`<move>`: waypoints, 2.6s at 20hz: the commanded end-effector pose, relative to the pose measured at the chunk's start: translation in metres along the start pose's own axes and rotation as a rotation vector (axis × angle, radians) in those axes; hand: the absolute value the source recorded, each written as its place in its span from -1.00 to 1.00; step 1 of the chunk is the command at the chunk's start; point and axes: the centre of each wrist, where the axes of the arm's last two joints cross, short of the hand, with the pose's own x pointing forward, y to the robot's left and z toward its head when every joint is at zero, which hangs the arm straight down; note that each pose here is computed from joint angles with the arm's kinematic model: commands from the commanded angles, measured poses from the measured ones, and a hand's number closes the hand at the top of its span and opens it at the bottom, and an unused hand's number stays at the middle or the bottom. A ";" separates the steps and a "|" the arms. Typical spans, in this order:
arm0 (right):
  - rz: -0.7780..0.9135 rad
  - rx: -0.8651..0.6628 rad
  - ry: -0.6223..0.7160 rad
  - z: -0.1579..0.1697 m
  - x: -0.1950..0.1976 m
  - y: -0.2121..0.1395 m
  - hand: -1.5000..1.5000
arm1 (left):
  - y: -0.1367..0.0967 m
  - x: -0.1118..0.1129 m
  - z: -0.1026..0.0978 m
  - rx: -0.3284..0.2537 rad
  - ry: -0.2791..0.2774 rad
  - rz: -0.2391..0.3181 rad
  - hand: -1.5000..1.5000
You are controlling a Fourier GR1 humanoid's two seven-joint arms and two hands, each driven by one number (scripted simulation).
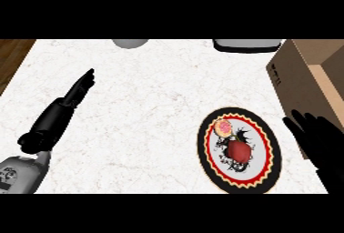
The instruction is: Pick the bell pepper from the plate and place it in the cardboard box
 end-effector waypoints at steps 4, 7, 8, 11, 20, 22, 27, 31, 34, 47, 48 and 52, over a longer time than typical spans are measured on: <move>0.187 0.149 0.106 0.004 0.057 0.010 -1.00 | -0.018 0.002 -0.012 -0.025 -0.031 -0.005 0.00; 0.210 0.198 0.158 -0.015 0.079 0.009 -1.00 | -0.003 0.001 -0.009 -0.029 -0.007 -0.009 0.00; 0.222 0.225 0.157 -0.007 0.091 0.027 -1.00 | 0.006 0.001 -0.017 -0.022 -0.018 -0.002 0.00; 0.205 0.271 0.201 -0.031 0.107 0.037 -1.00 | -0.005 -0.001 -0.010 -0.021 -0.012 0.019 0.00; 0.224 0.279 0.267 -0.049 0.143 0.061 -1.00 | -0.001 -0.011 -0.016 0.018 -0.004 0.006 0.00; 0.261 0.281 0.284 -0.051 0.130 0.064 -1.00 | -0.009 0.008 -0.008 0.007 -0.003 0.001 0.00; 0.264 0.267 0.294 -0.052 0.154 0.062 -1.00 | 0.004 -0.004 0.001 0.000 -0.006 0.009 0.00; 0.302 0.285 0.308 -0.073 0.142 0.087 -1.00 | -0.002 0.003 0.001 0.009 -0.002 -0.005 0.00; 0.302 0.271 0.332 -0.071 0.143 0.084 -1.00 | -0.004 -0.008 -0.009 0.006 -0.005 0.022 0.00; 0.281 0.339 0.320 -0.095 0.134 0.127 -1.00 | -0.010 -0.008 0.001 0.008 -0.001 0.004 0.00; 0.292 0.320 0.324 -0.095 0.122 0.132 -1.00 | 0.002 -0.005 -0.012 -0.003 -0.008 -0.001 0.00; 0.325 0.330 0.383 -0.082 0.104 0.138 -1.00 | -0.008 0.020 -0.006 0.006 -0.023 0.003 0.00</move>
